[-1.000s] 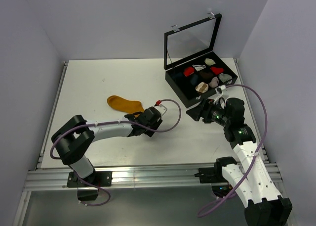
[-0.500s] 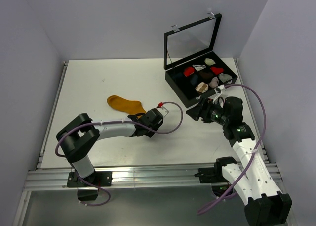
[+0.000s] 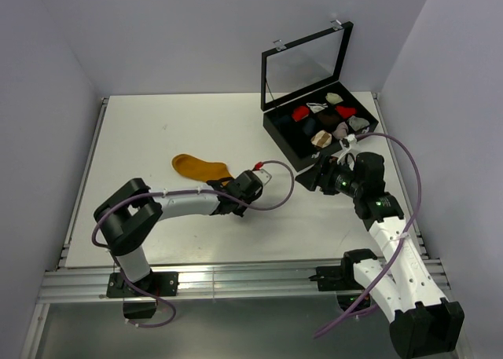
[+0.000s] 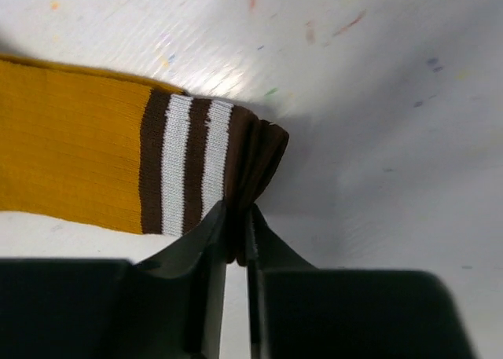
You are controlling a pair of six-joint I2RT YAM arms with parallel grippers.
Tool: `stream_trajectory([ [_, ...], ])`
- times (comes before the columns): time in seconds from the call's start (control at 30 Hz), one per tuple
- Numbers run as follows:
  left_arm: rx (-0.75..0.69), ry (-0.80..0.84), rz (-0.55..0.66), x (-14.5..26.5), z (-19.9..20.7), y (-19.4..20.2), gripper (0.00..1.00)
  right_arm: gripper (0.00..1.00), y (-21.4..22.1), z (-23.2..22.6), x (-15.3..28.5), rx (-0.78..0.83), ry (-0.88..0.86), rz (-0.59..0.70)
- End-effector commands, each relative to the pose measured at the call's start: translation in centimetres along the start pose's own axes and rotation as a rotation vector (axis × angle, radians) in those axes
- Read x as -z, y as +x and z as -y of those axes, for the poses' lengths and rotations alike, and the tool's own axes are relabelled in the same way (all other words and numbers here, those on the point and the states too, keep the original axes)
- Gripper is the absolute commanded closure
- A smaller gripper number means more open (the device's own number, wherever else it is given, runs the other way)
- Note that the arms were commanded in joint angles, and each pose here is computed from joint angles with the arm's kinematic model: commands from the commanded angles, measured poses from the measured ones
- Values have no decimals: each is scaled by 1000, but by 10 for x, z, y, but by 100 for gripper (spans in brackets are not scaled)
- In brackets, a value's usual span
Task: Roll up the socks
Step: Roll the sock at the center of the board.
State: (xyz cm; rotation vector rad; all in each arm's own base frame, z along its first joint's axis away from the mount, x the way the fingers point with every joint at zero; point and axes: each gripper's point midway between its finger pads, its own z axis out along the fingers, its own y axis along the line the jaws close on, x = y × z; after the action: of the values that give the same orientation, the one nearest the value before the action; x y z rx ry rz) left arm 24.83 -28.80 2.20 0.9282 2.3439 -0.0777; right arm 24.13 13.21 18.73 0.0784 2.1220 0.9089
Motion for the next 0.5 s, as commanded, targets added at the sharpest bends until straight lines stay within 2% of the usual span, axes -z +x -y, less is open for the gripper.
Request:
stream_trajectory([
  [0.0, 42, 122, 32, 2, 27, -29, 86, 19, -6, -8, -2, 24, -40, 20],
  [0.07, 73, 160, 51, 4, 37, -46, 92, 20, -4, -7, -2, 26, -40, 18],
  [0.23, 188, 315, -21, 0, 64, -54, 96, 20, 2, 1, -5, 14, -26, 38],
  [0.33, 298, 404, -47, -2, 67, -60, 99, 21, 6, 4, -11, -13, -22, 35],
  [0.47, 528, 507, -93, -6, 54, -55, 99, 23, 17, -1, -26, -46, -22, 11],
])
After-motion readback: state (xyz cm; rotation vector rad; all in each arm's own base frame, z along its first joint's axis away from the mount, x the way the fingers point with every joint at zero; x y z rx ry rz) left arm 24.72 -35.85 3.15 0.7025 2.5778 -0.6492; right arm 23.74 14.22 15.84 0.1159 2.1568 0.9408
